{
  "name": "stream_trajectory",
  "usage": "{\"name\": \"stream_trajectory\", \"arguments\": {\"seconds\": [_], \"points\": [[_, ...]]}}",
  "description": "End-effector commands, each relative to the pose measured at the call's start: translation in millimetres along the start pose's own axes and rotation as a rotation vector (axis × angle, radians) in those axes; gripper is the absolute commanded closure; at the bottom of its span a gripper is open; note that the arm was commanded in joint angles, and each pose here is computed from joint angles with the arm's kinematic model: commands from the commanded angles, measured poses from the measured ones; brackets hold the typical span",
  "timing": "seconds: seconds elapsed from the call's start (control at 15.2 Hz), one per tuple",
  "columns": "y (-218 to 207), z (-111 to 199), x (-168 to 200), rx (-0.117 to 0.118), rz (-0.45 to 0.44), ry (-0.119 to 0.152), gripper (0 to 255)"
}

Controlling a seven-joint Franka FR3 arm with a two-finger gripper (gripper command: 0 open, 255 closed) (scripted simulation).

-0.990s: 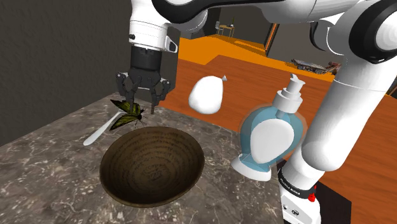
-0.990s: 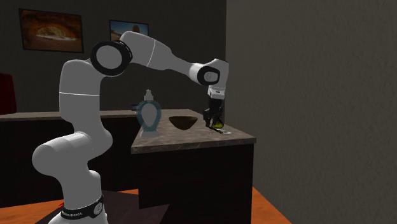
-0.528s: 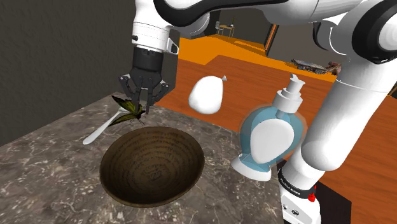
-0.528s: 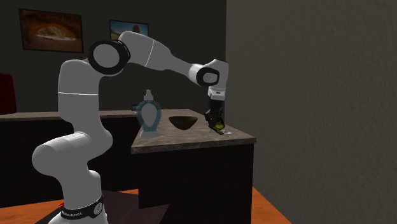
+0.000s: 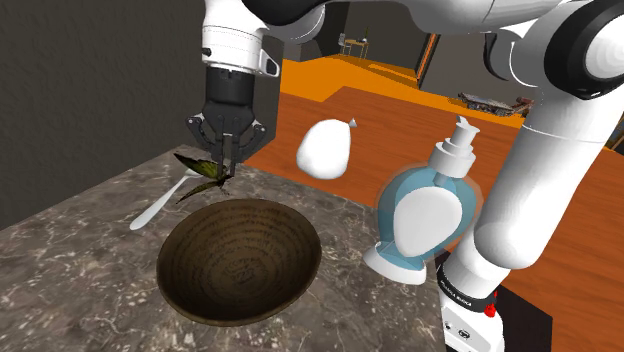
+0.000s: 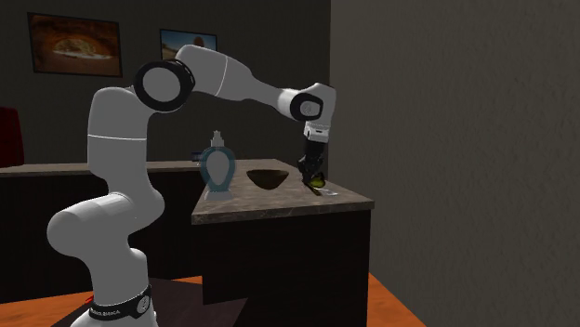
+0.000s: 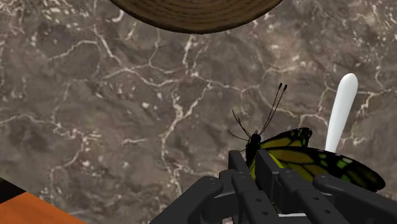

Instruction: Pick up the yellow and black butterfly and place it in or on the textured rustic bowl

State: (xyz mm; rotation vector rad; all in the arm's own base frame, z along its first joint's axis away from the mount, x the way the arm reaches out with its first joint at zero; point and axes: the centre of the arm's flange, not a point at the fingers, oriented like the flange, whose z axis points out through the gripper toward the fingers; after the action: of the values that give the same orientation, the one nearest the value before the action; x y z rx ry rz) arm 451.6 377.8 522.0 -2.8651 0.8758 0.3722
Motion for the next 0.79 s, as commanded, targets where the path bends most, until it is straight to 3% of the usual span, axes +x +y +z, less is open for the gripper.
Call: {"name": "stream_trajectory", "arguments": {"seconds": [0.0, 0.73], "points": [[0.1, -7.8, -1.6, -0.01, 0.0, -0.005, 255], [-2.5, -63.7, -17.2, -0.01, 0.0, -0.005, 255]]}}
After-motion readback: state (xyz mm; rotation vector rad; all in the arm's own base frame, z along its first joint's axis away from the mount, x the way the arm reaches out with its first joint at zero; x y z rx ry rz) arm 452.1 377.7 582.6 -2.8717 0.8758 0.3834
